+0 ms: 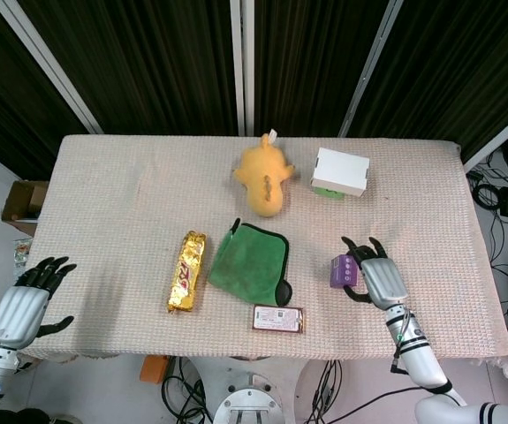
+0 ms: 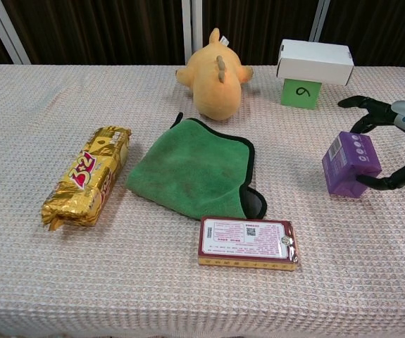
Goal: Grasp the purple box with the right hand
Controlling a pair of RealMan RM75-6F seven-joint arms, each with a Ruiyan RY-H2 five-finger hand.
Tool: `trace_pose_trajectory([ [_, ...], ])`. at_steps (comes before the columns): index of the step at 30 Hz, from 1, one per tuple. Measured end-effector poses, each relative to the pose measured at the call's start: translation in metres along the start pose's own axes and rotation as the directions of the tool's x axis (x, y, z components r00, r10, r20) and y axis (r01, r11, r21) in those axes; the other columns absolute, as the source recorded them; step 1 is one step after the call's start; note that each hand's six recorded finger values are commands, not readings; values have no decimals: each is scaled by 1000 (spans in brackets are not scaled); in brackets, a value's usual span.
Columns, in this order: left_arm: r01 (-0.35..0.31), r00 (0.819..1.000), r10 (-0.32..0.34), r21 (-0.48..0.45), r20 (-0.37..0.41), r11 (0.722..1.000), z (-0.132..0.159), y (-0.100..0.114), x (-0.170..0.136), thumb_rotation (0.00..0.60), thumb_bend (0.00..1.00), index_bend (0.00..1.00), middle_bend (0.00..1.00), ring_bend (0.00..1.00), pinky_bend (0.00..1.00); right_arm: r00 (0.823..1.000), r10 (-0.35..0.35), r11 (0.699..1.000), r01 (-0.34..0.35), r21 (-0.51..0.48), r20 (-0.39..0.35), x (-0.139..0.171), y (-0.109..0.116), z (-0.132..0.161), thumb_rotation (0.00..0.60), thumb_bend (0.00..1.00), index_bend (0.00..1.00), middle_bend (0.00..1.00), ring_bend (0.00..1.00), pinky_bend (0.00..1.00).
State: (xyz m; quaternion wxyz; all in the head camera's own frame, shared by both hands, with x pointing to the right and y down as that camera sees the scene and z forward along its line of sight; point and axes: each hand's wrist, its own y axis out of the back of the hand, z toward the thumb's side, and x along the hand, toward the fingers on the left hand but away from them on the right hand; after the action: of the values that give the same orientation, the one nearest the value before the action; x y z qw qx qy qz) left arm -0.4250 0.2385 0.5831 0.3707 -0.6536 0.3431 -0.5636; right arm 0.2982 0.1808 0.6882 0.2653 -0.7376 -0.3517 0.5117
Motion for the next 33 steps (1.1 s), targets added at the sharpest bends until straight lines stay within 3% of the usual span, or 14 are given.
trace_pose_trajectory([
  [3,-2,1000,2,1,-2,1000,0,0,0,600,132,179,119,83,227,1000,18,999,-17,-36,10,0,-4,-18,600,322,0,658,198,0],
  [9,8,1000,-8,3,2,1000,2,-2,1,600,133,180,119,83,227,998,48,999,-47,-7,49,9,-6,-45,600,317,0,652,194,0],
  [12,9,1000,-9,5,7,1000,3,-3,2,600,132,179,119,83,227,998,41,999,-42,25,56,12,-3,-50,600,284,0,592,176,0],
  [15,9,1000,-9,6,7,1000,4,-3,2,600,132,180,119,82,227,997,63,994,-67,84,55,16,-5,-54,600,166,0,146,17,0],
  [17,9,1000,-9,7,7,1000,4,-3,2,600,132,180,119,83,227,995,88,989,-94,117,56,19,-6,-58,600,108,0,12,0,0],
  [28,6,1000,-6,6,2,1000,3,-2,1,600,132,182,119,83,227,995,89,975,-94,202,36,22,2,-41,600,75,0,3,0,0],
  [33,12,1000,-12,3,-7,1000,0,-3,1,600,132,183,119,83,227,997,74,974,-79,213,30,19,3,-29,600,110,0,130,0,0],
])
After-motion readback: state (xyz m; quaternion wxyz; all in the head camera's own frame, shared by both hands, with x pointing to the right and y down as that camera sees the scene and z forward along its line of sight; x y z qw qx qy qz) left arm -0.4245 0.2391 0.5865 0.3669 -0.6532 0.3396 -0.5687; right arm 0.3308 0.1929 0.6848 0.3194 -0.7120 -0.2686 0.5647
